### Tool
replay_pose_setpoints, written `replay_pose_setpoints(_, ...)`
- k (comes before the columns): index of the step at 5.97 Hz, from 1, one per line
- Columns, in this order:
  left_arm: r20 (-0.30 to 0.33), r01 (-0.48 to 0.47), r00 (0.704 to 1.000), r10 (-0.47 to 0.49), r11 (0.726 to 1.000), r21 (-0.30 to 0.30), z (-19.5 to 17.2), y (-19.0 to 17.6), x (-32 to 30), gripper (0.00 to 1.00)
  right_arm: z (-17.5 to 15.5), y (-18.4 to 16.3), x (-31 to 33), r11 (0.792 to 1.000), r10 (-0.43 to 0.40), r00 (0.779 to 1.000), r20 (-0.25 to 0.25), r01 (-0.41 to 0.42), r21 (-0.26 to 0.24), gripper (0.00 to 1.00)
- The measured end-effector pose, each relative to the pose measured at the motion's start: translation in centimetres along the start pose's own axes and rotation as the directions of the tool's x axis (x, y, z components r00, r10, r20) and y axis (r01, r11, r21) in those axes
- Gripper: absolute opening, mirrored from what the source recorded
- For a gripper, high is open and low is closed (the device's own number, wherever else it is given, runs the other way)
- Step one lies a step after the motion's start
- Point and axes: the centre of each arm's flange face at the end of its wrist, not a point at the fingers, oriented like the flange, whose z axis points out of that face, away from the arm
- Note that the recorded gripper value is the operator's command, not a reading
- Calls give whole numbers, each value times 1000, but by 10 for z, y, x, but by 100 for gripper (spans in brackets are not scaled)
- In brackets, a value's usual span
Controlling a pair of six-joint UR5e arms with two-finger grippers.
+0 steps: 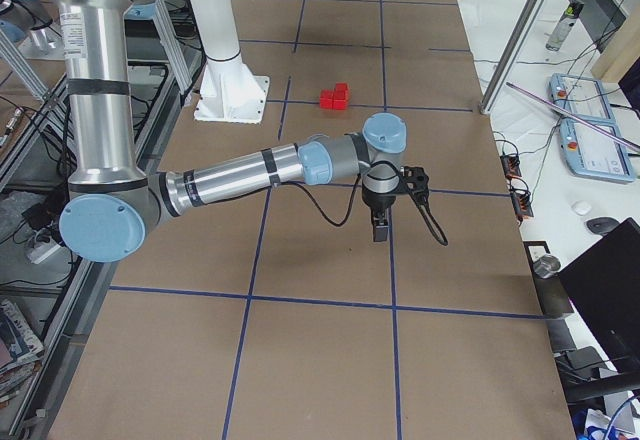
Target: Form red blocks into L shape at center
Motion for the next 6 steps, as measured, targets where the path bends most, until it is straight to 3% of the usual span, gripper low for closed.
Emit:
replay_pose_setpoints(2,-18,61,998,-62,998,-32,-1,11,-19,100,19,52,51,996,-68,997,27,69,-56,100)
replay_pose_setpoints(6,-23,58,998,-60,994,-94,24,17,-6,100,23,63,57,993,-94,994,54,97,-65,100)
